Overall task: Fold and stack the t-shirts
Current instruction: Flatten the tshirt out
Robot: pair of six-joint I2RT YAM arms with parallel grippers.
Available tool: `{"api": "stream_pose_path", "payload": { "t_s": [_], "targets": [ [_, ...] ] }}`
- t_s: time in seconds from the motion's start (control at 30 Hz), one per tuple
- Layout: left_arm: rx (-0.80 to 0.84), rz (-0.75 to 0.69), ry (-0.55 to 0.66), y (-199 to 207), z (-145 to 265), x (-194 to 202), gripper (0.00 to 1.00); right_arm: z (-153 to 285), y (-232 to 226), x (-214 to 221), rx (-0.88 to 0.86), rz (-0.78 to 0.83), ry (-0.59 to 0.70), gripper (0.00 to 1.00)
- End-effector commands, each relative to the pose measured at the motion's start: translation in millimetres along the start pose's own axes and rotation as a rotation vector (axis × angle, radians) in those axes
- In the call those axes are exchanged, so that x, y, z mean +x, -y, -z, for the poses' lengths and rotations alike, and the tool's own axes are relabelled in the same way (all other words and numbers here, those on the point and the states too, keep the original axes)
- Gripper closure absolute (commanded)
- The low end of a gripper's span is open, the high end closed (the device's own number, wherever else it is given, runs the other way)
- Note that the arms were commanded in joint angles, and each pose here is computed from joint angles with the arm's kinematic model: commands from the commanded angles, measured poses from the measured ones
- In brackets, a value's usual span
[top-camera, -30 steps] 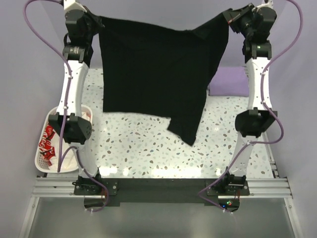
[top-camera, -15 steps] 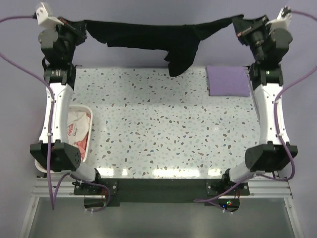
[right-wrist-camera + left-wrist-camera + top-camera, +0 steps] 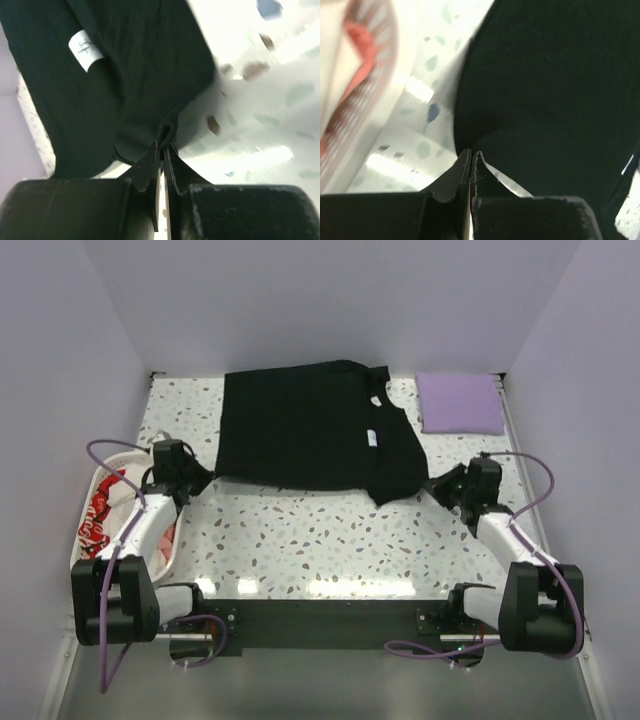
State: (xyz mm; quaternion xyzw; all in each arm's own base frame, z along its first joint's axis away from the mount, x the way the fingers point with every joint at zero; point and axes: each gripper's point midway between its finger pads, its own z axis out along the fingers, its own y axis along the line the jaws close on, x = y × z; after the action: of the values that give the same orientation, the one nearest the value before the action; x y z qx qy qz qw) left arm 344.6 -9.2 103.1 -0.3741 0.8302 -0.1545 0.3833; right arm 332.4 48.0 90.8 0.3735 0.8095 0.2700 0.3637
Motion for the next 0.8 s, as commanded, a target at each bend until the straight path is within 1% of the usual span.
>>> {"api": "stream_pose_path", "payload": {
  "t_s": [0.0,0.07,0.17,0.23,0.27,0.3,0.33,0.37,0.4,0.43,0.47,0.5,0.53,0.57,0.6,0.63,0.67,0.7,0.73,0.77],
  "targets": [
    [-0.037,0.04,0.07,-14,14,-3,1.0,9,4,6,-0.061,0.073,0.033,0.93],
    [-0.06,0.021,0.063,-24,16,3,0.96,11,24,30,-0.037,0.068,-0.035,0.93],
    [-0.107,0.013,0.079,-38,22,6,0.94,17,32,50,-0.064,0.074,-0.075,0.92],
    [-0.133,0.004,0.085,-44,26,6,0.91,22,37,61,-0.049,0.107,-0.096,0.86],
    [-0.146,0.001,0.096,-48,27,5,0.9,26,34,62,-0.064,0.12,-0.09,0.86],
    [-0.156,-0.003,0.088,-51,28,8,0.89,29,34,65,-0.062,0.13,-0.092,0.82],
    [-0.156,-0.009,0.085,-52,28,9,0.89,32,27,72,-0.08,0.172,-0.102,0.77],
    [-0.165,-0.008,0.079,-55,27,12,0.88,37,15,70,-0.11,0.206,-0.081,0.72],
    [-0.169,-0.005,0.068,-57,26,15,0.88,38,20,70,-0.063,0.231,-0.061,0.63],
    [-0.166,-0.004,0.059,-58,25,18,0.87,41,11,78,-0.08,0.288,-0.074,0.57],
    [-0.157,-0.001,0.038,-58,24,24,0.87,43,-3,70,-0.091,0.312,-0.046,0.49],
    [-0.153,0.0,0.029,-58,23,27,0.87,43,-5,66,-0.07,0.327,-0.032,0.47],
    [-0.142,0.001,0.016,-57,22,30,0.86,40,-8,55,-0.052,0.348,0.009,0.45],
    [-0.144,0.0,0.009,-59,22,32,0.86,40,-24,41,-0.065,0.361,0.052,0.43],
    [-0.142,-0.004,0.006,-59,21,32,0.86,29,-22,36,-0.019,0.377,0.055,0.43],
    [-0.142,-0.009,0.002,-59,21,33,0.86,22,-20,23,0.031,0.414,0.091,0.43],
    [-0.146,-0.014,-0.007,-59,21,34,0.86,17,-39,9,0.029,0.427,0.113,0.42],
    [-0.147,-0.023,-0.013,-59,21,34,0.86,-1,-31,9,0.092,0.452,0.081,0.41],
    [-0.143,-0.027,-0.022,-57,21,35,0.86,-10,-51,-8,0.092,0.49,0.11,0.41],
    [-0.142,-0.031,-0.022,-55,22,33,0.86,-20,-54,-15,0.115,0.503,0.115,0.41]
  ]
}}
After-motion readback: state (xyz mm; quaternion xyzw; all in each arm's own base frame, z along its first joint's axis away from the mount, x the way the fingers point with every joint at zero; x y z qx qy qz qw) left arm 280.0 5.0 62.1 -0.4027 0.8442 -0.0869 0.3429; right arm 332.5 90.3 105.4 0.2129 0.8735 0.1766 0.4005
